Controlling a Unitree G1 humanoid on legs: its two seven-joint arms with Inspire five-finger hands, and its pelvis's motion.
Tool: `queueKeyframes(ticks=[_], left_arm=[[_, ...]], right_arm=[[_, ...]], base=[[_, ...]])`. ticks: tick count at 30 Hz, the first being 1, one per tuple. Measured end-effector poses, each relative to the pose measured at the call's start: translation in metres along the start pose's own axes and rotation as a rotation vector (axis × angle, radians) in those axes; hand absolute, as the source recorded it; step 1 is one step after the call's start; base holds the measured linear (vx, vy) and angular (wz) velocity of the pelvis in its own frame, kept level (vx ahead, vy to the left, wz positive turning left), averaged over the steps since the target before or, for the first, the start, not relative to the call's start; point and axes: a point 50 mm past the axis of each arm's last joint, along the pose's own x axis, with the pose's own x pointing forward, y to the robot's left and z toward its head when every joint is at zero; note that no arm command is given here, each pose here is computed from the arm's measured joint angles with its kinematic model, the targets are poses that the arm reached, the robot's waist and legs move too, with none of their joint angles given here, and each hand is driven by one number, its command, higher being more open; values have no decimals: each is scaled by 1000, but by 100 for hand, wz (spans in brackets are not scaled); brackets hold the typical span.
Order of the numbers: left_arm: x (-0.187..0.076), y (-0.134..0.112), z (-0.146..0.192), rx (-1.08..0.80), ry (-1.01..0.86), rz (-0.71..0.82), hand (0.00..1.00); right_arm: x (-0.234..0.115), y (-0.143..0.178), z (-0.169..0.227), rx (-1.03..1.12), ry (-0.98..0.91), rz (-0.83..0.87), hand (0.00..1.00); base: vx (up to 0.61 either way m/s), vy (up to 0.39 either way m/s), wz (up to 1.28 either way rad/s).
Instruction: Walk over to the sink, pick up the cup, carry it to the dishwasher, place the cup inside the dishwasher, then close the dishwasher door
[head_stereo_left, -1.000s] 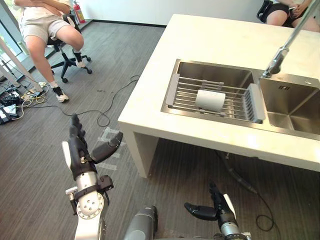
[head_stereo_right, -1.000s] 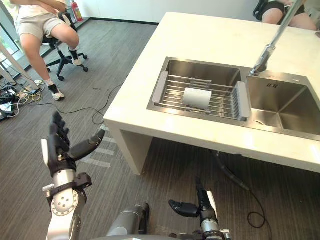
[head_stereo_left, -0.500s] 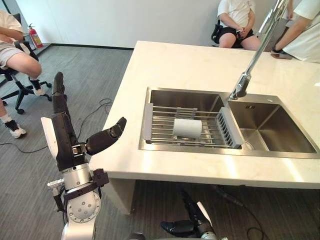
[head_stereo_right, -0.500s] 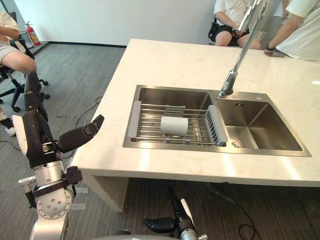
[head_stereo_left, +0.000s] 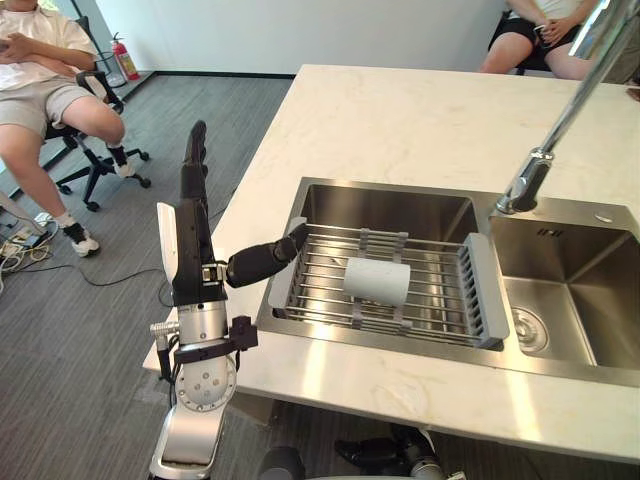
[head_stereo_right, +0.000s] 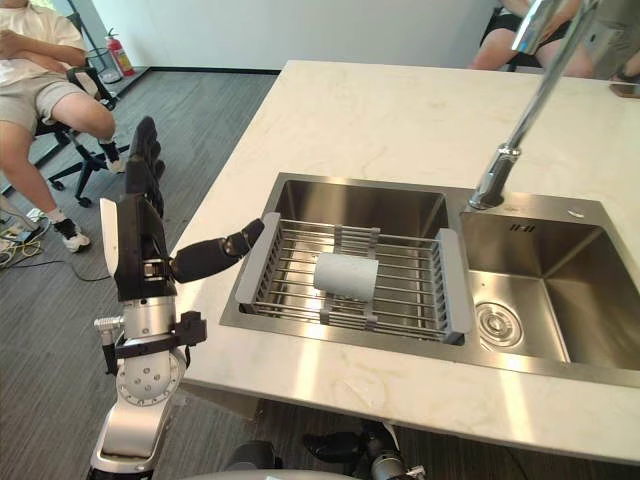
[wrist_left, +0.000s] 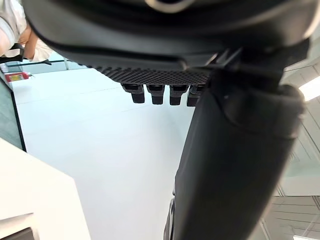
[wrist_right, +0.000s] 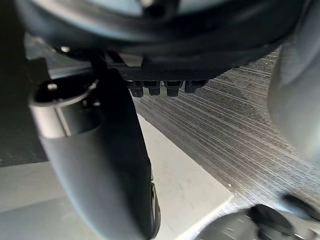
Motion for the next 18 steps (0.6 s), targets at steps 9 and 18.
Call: queueKeyframes(ticks=[9,18], left_arm=[[5,-13,0,35,-42,-169,100],[4,-26,3,32,-63,-291,100]], right_arm=[[2,5,-7,31,42,2,100],[0,-30,-23,226,119,-223,100]], base=[[101,105,-10],[17,-27,-4]])
